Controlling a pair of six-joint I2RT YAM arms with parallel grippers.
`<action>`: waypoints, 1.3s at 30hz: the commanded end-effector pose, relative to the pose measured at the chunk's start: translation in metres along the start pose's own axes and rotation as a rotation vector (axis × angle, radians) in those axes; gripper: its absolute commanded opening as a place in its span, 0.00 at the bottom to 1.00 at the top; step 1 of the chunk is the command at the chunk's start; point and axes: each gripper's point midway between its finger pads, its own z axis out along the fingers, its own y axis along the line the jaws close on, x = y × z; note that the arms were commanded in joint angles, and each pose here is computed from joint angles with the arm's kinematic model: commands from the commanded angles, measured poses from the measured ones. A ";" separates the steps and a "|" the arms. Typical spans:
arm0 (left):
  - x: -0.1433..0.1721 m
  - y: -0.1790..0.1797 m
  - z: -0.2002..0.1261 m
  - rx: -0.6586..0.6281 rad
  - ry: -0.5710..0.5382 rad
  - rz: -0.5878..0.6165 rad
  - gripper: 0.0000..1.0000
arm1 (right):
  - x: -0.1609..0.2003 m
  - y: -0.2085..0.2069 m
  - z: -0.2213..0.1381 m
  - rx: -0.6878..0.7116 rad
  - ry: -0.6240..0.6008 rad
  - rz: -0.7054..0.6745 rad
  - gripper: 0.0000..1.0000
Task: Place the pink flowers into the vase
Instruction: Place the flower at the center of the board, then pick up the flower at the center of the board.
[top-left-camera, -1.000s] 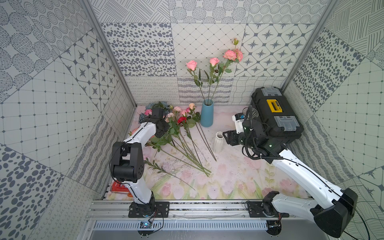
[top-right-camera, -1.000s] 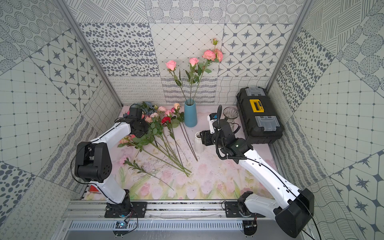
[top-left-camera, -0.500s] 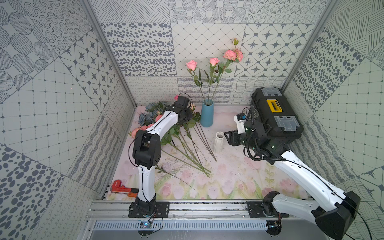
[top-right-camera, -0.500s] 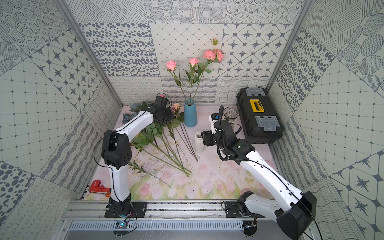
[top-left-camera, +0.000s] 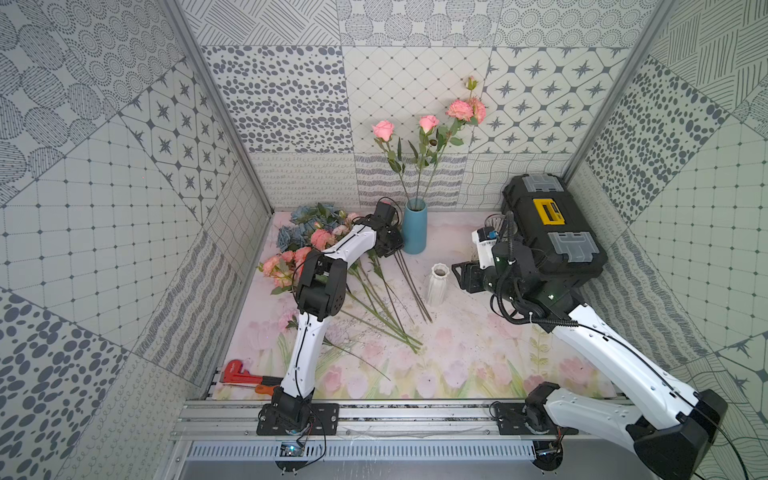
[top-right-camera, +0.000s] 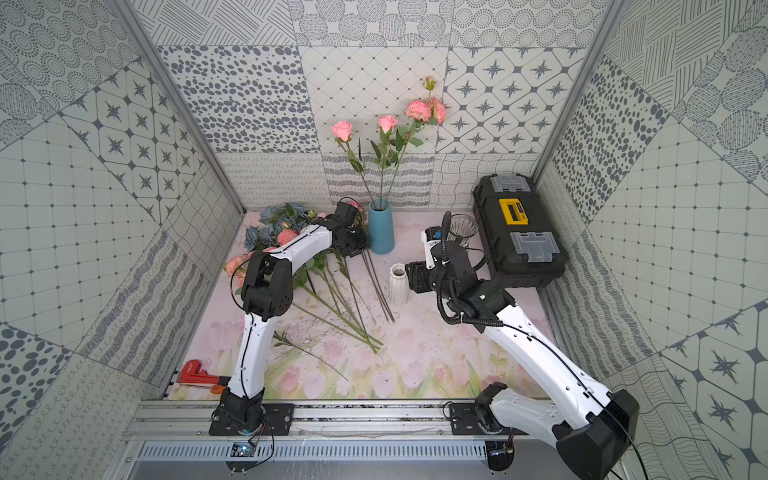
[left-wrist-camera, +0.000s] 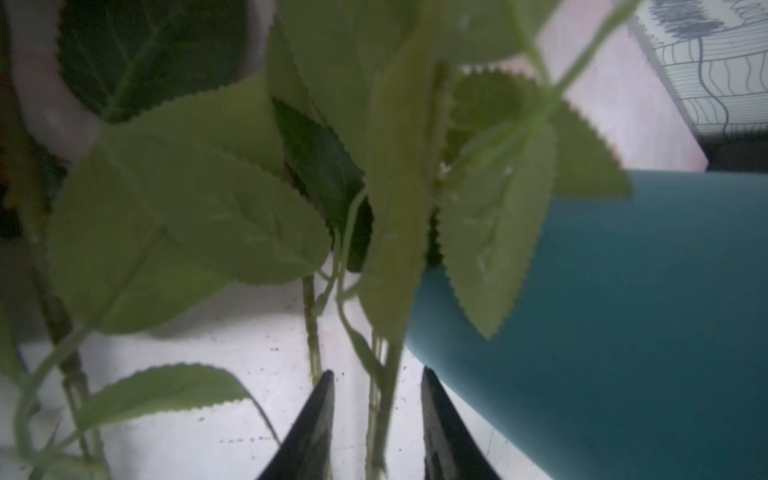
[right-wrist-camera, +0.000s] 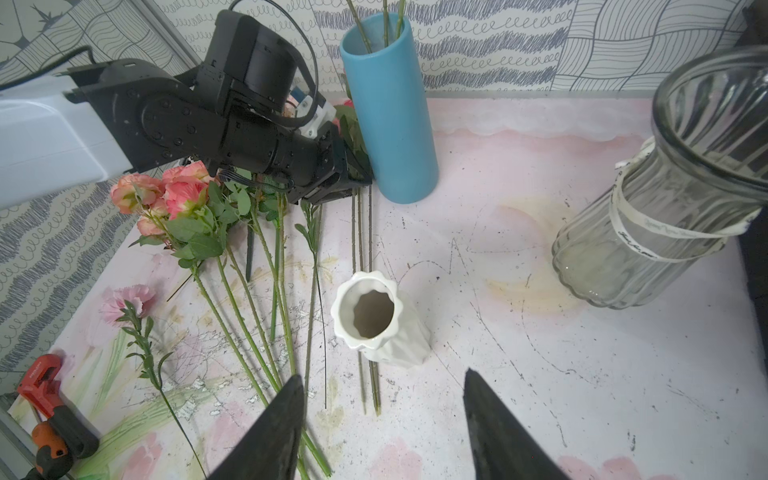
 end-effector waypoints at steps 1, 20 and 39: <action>-0.001 -0.009 -0.029 0.022 -0.038 0.051 0.39 | -0.011 0.003 -0.005 -0.014 -0.039 0.007 0.62; 0.022 0.148 -0.197 -0.260 -0.308 -0.259 0.43 | -0.006 0.008 0.007 -0.046 -0.027 0.019 0.62; 0.054 0.196 -0.134 -0.307 -0.188 -0.374 0.24 | -0.003 0.008 0.014 -0.043 -0.014 0.017 0.62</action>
